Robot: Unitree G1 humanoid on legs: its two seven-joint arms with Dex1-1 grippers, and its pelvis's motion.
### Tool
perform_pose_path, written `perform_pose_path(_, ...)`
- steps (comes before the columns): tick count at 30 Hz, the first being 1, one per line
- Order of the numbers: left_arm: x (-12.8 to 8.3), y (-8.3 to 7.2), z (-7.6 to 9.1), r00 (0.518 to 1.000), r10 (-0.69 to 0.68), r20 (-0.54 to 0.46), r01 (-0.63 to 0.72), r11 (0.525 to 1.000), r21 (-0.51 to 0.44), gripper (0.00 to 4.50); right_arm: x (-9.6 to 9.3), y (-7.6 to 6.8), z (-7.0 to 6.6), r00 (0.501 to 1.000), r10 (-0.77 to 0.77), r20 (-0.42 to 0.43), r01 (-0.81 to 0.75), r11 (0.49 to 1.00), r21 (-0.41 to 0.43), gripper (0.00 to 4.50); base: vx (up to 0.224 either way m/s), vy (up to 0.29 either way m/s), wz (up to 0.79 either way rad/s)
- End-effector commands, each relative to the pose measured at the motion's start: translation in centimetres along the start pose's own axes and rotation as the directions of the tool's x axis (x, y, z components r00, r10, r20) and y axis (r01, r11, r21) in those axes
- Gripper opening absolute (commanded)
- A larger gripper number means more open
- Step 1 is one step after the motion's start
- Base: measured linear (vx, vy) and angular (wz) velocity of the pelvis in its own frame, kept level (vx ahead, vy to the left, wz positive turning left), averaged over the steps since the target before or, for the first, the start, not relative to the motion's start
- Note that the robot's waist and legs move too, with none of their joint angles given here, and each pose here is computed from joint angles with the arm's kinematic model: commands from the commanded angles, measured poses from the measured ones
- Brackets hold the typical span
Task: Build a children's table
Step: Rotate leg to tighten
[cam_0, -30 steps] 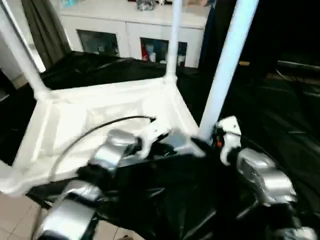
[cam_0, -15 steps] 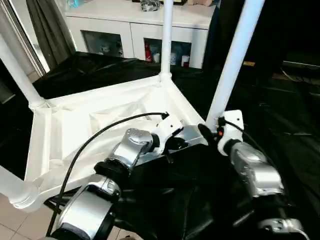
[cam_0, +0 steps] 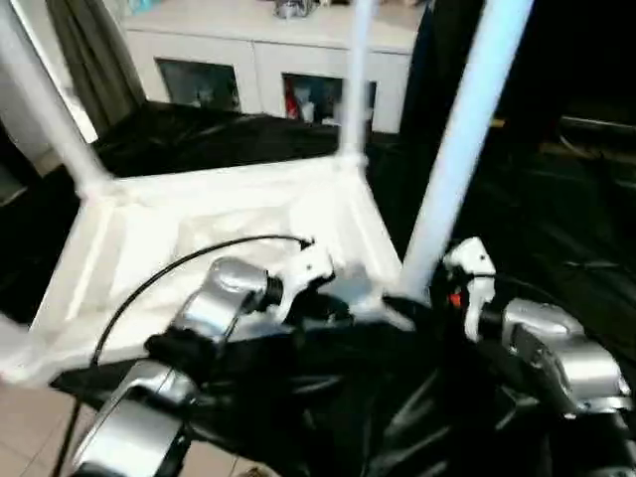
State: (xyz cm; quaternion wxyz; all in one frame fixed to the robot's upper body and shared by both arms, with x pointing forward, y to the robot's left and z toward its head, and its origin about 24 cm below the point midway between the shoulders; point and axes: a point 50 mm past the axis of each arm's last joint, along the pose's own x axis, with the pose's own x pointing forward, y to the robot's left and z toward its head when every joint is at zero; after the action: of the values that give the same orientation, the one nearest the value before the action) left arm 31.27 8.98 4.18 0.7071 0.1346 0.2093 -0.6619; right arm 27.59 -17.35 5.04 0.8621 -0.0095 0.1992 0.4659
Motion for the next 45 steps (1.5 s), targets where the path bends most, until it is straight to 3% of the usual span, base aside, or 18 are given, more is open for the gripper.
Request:
perform_pose_path(1,1.1,-1.0,0.5,0.993,-0.091,0.079,0.091,0.996,0.003,0.0,1.3,2.4,0.6,0.978,0.207,0.007,-0.207,0.978,-0.023,3.75,0.0,0.0,0.0)
perform_pose_path(7,-0.8,-1.5,-0.6,0.99,-0.126,0.061,0.127,0.992,-0.02,0.0,0.2,2.6,-0.2,0.95,0.293,-0.104,-0.299,0.953,-0.047,3.75,0.0,0.0,0.0)
perform_pose_path(20,-0.8,-1.3,-0.3,0.995,-0.082,0.055,0.083,0.997,-0.01,0.0,1.2,2.9,-0.3,0.955,0.281,-0.096,-0.286,0.958,-0.035,2.68,0.0,0.0,0.0)
perform_pose_path(25,-0.1,0.3,0.1,0.992,0.115,0.058,-0.114,0.993,-0.025,0.0,2.3,1.4,-1.0,0.998,0.04,-0.058,-0.039,0.999,0.021,2.49,0.0,0.0,0.0)
perform_pose_path(27,0.4,1.1,0.5,0.977,0.207,0.049,-0.205,0.978,-0.041,0.0,3.1,0.9,-1.6,0.994,-0.089,-0.059,0.092,0.994,0.055,2.47,0.0,0.0,0.0)
perform_pose_path(30,0.9,1.5,0.8,0.964,0.261,0.043,-0.258,0.965,-0.055,0.0,3.8,0.8,-1.9,0.984,-0.166,-0.061,0.17,0.983,0.068,2.44,0.0,0.0,0.0)
perform_pose_path(32,1.6,1.9,1.3,0.945,0.326,0.037,-0.323,0.944,-0.07,0.0,4.7,0.4,-2.0,0.956,-0.288,-0.064,0.293,0.952,0.087,2.43,0.0,0.0,0.0)
perform_pose_path(34,3.1,2.2,2.3,0.921,0.388,0.03,-0.385,0.92,-0.078,0.0,6.0,-0.2,-2.1,0.89,-0.45,-0.076,0.456,0.878,0.143,2.43,0.0,0.0,0.0)
perform_pose_path(37,4.2,2.0,2.8,0.921,0.388,0.039,-0.385,0.92,-0.072,0.0,7.1,0.1,-1.8,0.877,-0.477,-0.067,0.48,0.857,0.185,2.43,0.0,0.0,0.0)
perform_pose_path(43,5.5,1.4,3.6,0.938,0.342,0.06,-0.339,0.939,-0.054,0.0,8.4,1.4,-0.6,0.917,-0.398,0.021,0.389,0.905,0.174,2.43,0.0,0.0,0.0)
perform_pose_path(44,5.5,1.4,3.6,0.938,0.34,0.059,-0.338,0.94,-0.054,0.0,8.4,1.5,-0.5,0.921,-0.39,0.029,0.379,0.908,0.181,2.79,0.0,0.0,0.0)
perform_pose_path(45,5.3,1.5,3.5,0.941,0.334,0.062,-0.331,0.942,-0.047,0.0,8.5,1.6,-0.3,0.928,-0.369,0.046,0.355,0.915,0.192,2.79,0.0,0.0,0.0)
